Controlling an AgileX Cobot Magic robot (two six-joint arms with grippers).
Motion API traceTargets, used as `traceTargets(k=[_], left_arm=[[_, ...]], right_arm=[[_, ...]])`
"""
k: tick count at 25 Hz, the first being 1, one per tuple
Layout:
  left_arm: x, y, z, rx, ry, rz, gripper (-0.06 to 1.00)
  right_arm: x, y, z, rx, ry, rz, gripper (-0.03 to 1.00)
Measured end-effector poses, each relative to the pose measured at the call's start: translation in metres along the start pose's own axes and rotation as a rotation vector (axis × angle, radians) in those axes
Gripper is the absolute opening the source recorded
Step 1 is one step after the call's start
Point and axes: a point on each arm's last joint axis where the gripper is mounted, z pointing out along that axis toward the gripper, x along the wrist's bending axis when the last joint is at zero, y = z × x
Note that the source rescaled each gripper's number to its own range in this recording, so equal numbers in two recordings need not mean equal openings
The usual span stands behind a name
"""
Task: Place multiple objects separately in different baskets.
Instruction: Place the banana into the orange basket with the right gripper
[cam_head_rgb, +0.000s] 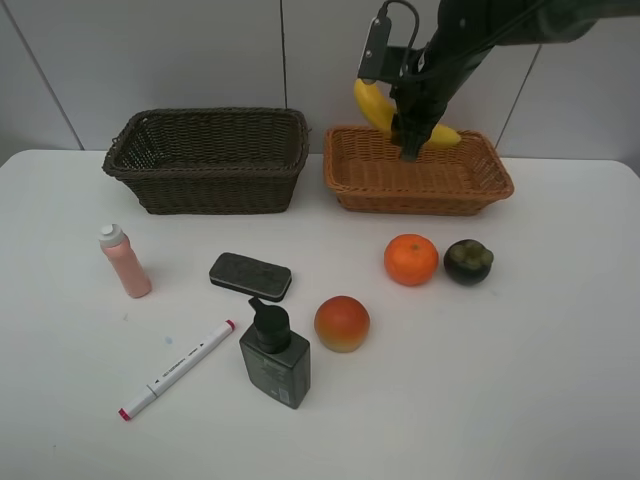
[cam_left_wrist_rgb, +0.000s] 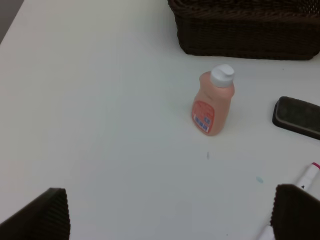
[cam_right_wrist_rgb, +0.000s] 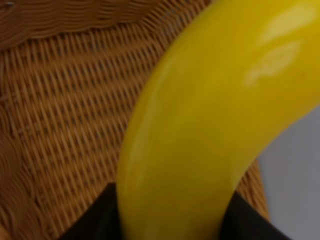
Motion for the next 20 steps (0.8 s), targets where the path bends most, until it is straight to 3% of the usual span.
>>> traceTargets(k=[6, 20], left_arm=[[0.0, 0.0, 0.0, 0.0, 0.0, 0.0, 1.0], [0.0, 0.0, 0.0, 0.0, 0.0, 0.0, 1.0]], right_arm=[[0.022, -0.002, 0.04, 0.041, 0.074, -0.026, 0.03], [0.022, -0.002, 0.042, 0.039, 0.069, -0.024, 0.03]])
